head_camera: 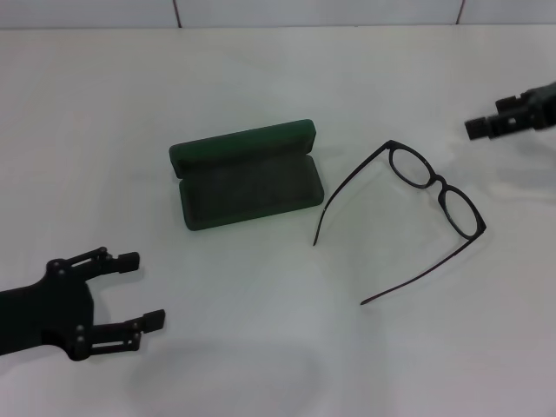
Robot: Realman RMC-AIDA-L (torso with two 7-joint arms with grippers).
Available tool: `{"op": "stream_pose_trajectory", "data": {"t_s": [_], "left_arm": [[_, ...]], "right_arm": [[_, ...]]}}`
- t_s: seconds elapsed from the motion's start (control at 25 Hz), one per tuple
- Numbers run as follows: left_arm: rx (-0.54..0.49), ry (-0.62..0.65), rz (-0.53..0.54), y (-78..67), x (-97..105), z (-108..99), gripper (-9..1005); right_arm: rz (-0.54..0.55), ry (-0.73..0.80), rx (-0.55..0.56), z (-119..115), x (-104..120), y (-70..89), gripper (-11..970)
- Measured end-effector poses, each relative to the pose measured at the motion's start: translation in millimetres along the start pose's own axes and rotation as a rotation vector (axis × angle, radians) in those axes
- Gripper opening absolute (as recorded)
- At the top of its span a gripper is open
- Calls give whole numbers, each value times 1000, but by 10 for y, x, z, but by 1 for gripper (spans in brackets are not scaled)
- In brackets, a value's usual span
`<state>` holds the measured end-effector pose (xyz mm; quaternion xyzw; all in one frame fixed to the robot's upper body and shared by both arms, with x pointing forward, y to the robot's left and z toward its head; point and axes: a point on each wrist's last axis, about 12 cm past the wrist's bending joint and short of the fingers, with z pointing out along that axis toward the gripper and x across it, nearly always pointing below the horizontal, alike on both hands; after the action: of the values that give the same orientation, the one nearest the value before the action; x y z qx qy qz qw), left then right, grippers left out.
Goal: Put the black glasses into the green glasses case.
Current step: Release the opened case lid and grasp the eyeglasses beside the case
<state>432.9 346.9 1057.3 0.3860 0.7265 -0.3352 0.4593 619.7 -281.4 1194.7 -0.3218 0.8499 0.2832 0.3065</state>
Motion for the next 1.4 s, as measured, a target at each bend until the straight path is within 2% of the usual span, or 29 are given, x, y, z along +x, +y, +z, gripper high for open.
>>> {"op": "stream_pose_trajectory", "data": {"t_s": [0.12, 0.24, 0.44, 0.52, 0.72, 0.96, 1.4], "left_arm": [[24, 5, 14, 25, -44, 89, 874], [42, 5, 23, 36, -77, 163, 874], [45, 4, 25, 35, -83, 179, 875], [45, 4, 25, 36, -82, 179, 875], [45, 5, 26, 37, -83, 179, 875], [45, 5, 26, 40, -85, 181, 875], [45, 5, 26, 41, -86, 181, 875]], "right_arm": [[101, 129, 44, 93, -275, 33, 829], [164, 260, 93, 218, -445, 67, 824], [166, 382, 131, 468, -629, 191, 816], [145, 407, 129, 610, -684, 293, 813], [123, 445, 149, 748, -687, 386, 799], [120, 506, 179, 878, -591, 450, 765], [114, 530, 201, 986, -474, 435, 749]]}}
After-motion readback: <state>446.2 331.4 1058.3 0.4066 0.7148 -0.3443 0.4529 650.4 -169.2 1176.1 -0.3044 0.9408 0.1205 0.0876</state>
